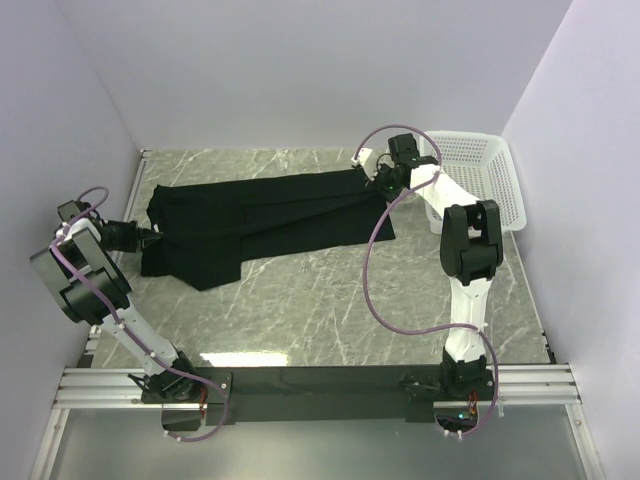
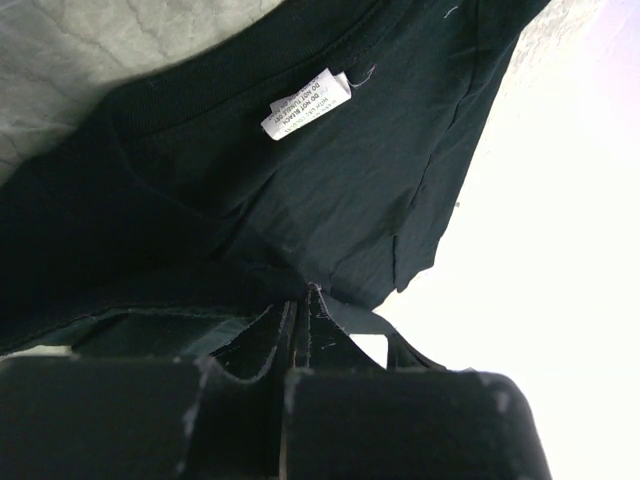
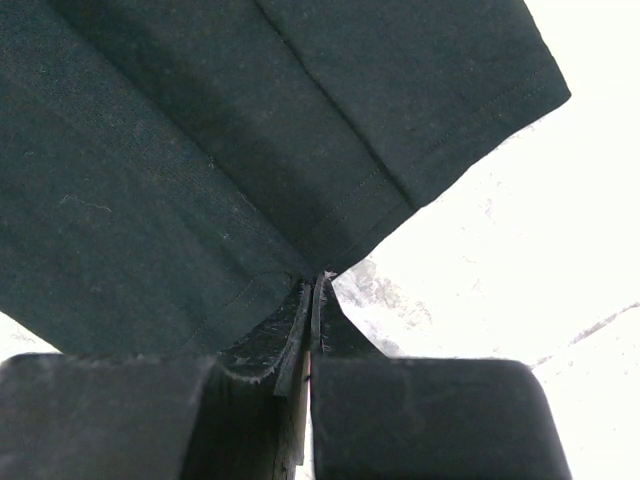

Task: Fold and stack the t-shirts
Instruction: Fold the tshirt

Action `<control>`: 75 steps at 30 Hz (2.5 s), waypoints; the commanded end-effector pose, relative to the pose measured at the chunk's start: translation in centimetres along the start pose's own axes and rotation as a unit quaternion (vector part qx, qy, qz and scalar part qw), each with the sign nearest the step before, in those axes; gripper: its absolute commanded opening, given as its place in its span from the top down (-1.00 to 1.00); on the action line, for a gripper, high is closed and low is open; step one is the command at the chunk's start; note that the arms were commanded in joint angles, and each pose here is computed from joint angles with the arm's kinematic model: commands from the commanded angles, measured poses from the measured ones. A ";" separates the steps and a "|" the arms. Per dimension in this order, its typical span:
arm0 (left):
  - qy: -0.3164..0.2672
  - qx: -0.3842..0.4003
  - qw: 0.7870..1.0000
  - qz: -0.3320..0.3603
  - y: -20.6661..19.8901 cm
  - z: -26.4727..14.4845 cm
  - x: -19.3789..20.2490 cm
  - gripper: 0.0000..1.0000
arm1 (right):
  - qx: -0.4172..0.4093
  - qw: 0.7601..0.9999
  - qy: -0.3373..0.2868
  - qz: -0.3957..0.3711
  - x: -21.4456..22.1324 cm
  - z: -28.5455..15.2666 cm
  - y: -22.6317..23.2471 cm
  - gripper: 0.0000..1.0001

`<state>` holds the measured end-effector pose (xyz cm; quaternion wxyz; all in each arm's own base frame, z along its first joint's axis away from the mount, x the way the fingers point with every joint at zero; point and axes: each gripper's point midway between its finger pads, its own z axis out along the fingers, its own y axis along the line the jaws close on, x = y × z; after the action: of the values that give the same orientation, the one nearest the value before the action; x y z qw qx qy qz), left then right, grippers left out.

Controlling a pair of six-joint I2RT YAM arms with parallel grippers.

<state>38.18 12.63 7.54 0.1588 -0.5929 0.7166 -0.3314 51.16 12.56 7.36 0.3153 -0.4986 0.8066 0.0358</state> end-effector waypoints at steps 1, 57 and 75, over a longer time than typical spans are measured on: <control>-0.027 0.021 0.999 0.037 -1.9 -0.5 -1.6 0.99 | 0.033 0.999 -0.016 -0.006 -1.8 -1.1 -1.7 1.00; -0.012 0.030 0.998 0.056 -3.2 -0.4 -1.1 0.99 | 0.028 0.999 -0.032 -0.014 -2.2 -4.2 -0.5 1.00; -0.079 0.081 0.992 0.056 1.4 -10.5 7.6 0.99 | -0.035 0.995 -0.095 -0.017 1.2 -14.7 10.4 1.00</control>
<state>30.13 9.42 14.90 0.2698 -0.5608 0.7092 -0.3312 37.43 11.18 14.90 0.3625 -0.5137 0.7724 0.0900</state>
